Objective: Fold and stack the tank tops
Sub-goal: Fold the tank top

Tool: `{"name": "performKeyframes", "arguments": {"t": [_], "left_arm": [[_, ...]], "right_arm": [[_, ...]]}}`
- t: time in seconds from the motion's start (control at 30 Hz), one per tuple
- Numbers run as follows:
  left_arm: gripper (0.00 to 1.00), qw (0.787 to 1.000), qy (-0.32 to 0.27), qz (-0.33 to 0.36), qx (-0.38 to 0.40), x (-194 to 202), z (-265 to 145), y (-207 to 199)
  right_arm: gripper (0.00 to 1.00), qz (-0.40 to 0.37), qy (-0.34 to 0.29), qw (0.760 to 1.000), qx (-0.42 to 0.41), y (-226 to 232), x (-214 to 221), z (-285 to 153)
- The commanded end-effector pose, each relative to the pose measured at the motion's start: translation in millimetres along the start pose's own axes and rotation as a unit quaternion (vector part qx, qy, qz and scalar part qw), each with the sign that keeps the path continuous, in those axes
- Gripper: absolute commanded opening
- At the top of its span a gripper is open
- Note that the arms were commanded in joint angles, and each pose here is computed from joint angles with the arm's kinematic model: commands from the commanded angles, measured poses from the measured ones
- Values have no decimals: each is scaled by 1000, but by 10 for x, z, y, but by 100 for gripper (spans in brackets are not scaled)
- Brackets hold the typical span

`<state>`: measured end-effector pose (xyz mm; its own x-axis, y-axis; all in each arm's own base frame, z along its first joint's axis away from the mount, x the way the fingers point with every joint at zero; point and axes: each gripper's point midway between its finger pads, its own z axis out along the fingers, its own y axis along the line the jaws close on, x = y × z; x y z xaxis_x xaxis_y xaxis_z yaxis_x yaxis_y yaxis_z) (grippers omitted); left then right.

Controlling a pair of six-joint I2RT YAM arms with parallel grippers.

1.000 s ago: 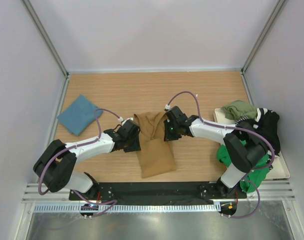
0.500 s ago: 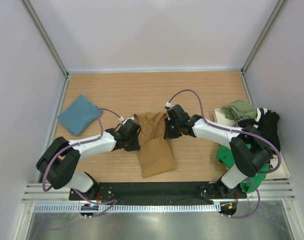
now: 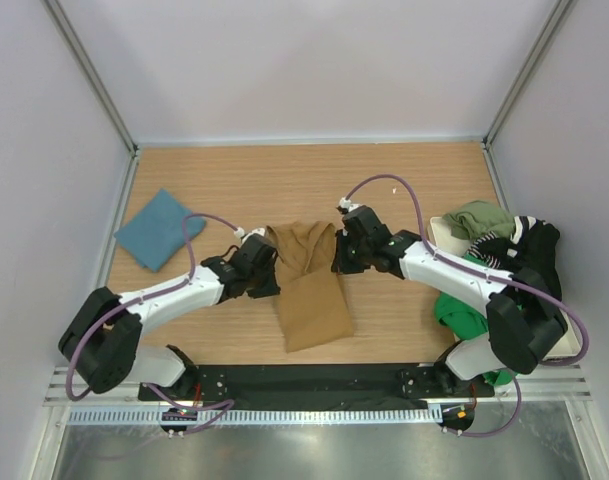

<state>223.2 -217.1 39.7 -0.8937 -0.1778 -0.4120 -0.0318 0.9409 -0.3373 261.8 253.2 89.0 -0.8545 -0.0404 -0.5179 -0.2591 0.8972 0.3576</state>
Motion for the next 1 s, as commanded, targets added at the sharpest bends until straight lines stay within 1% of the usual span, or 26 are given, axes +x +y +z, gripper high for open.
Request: {"name": "performKeyframes", "arguments": {"t": [0.0,0.2,0.33,0.47,0.6,0.7,0.8,0.97], "left_arm": [[0,998,-49,0,30,-286,-256,-180],[0,998,-53,10,24,-358,-229,-214],[0,999,-49,18,8,-367,-115,-190],[0,998,-58,21,-14,-427,-5,-107],[0,998,-46,22,-31,-460,170,-30],[0,998,-44,31,-33,-530,286,-40],[0,997,-60,36,-32,-701,321,-112],[0,997,-66,25,-32,-945,410,-120]], "right_arm": [[1,-2,-34,999,12,-39,-126,-146],[1,-1,-29,999,40,-167,-73,-70],[1,1,-27,998,60,-234,-90,19],[1,7,-28,997,75,-335,-94,95],[1,12,-27,996,82,-388,-138,196],[1,17,-29,996,84,-406,-207,256],[1,25,-38,994,98,-459,-304,311],[1,40,-51,992,107,-509,-475,360]]}}
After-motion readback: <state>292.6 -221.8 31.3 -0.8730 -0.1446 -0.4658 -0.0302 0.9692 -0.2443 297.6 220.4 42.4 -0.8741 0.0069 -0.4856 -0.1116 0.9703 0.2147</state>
